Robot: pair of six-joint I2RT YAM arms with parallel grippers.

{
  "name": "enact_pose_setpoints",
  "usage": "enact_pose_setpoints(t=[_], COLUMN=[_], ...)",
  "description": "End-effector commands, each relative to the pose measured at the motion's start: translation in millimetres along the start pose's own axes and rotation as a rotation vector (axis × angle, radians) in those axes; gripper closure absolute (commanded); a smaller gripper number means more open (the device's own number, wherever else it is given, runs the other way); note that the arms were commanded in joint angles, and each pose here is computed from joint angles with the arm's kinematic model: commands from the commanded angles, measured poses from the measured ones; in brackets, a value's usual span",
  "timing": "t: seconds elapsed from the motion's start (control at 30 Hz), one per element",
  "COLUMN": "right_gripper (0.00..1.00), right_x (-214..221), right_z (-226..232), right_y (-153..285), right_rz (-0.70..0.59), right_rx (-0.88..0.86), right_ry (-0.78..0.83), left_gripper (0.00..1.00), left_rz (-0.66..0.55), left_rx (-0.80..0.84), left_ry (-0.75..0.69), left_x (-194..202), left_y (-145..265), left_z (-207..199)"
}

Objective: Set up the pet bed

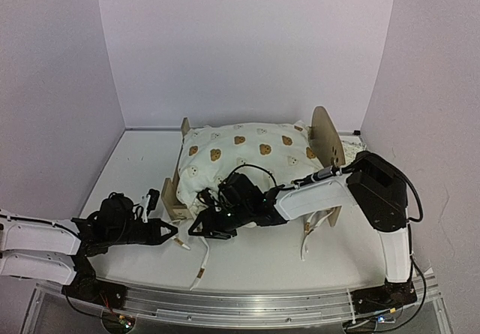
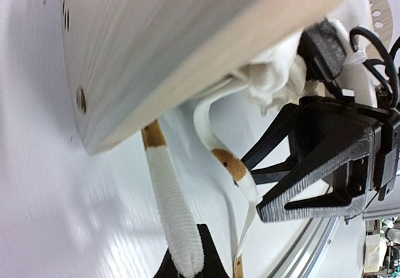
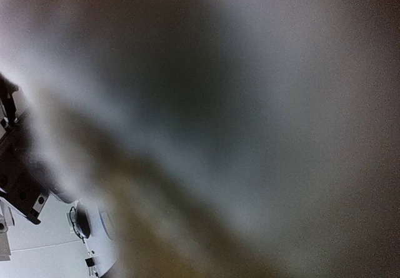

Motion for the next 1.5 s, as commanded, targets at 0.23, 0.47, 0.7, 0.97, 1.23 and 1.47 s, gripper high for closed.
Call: enact_pose_setpoints(t=[0.23, 0.47, 0.7, 0.97, 1.23, 1.47], right_gripper=[0.65, 0.49, 0.44, 0.38, 0.36, 0.34], right_x=[3, -10, -32, -44, -14, -1], right_z=[10, 47, 46, 41, 21, -5], right_y=[5, 15, 26, 24, 32, 34], right_rz=[-0.015, -0.059, -0.167, -0.185, -0.078, -0.076], right_rx=[-0.003, -0.071, -0.028, -0.02, -0.02, 0.044], right_ry=[0.076, 0.193, 0.259, 0.268, 0.189, 0.176], left_gripper=[1.0, 1.0, 1.0, 1.0, 1.0, 1.0], left_rz=[0.161, 0.08, 0.077, 0.075, 0.133, 0.151], left_rx=[0.164, 0.206, 0.132, 0.145, 0.15, 0.215], left_ry=[0.033, -0.018, -0.04, -0.028, 0.032, 0.056], left_x=[3, -46, -54, -53, -13, -2], left_y=[6, 34, 38, 39, 23, 7], left_z=[-47, -83, -78, -80, -59, -59])
Point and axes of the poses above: each gripper's point midway between its finger pads, its own y axis back along the fingers, its own z axis along the line the jaws close on, x = y × z, the point moved 3 cm from there along y, back along the fingers, and after that the axes turned 13 degrees about -y, right-handed, at the moved point
